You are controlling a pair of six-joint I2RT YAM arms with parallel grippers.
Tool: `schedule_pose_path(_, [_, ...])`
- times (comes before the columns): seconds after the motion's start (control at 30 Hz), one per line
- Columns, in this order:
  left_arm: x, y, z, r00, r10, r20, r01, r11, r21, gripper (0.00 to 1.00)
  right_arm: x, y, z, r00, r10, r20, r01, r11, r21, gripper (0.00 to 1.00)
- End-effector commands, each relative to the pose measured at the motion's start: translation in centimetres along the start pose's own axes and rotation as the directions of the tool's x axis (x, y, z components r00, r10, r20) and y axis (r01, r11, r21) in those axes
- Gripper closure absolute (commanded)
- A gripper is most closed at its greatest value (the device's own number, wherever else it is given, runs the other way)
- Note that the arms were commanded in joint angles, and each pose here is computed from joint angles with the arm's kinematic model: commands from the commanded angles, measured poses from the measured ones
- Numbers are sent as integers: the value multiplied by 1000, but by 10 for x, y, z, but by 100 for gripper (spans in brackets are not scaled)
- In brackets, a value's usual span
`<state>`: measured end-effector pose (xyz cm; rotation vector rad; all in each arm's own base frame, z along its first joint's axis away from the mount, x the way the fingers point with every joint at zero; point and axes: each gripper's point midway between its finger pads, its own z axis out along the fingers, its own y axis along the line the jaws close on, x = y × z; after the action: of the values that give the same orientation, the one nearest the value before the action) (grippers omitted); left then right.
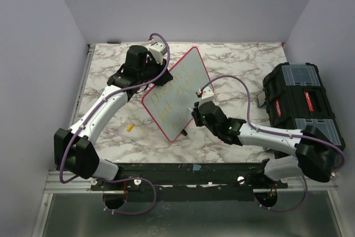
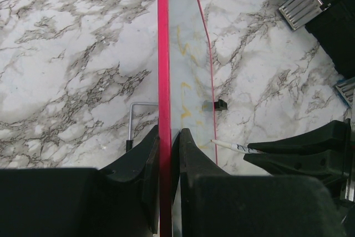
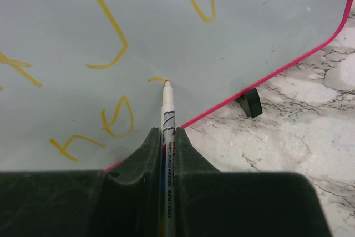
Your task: Write a sentence on the whiteboard
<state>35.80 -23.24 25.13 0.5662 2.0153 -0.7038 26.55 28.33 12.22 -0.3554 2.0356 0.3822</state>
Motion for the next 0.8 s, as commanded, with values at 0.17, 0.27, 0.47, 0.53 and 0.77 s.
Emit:
schedule_pose_path(0.17, [42,9,9,989,84,-125,-86,996,-12,100,21,1,3,999,33,-29,-34,999,-31,99])
schedule_pose_path(0.27, [42,9,9,988,83,-128,-85,996,-12,100,24,-2,2,999,35,-32,-36,999,-27,99])
schedule_pose_path(0.47, [42,9,9,989,85,-124,-87,996,-12,100,18,-4,1,999,33,-17,-33,999,-14,99])
schedule_pose_path(0.53, [42,9,9,988,85,-127,-87,996,-12,100,13,-3,2,1000,31,-7,-31,999,-14,99])
schedule_pose_path(0.77, [43,9,9,988,85,-129,-88,996,-14,100,-13,1,4,999,41,35,-40,999,-24,99])
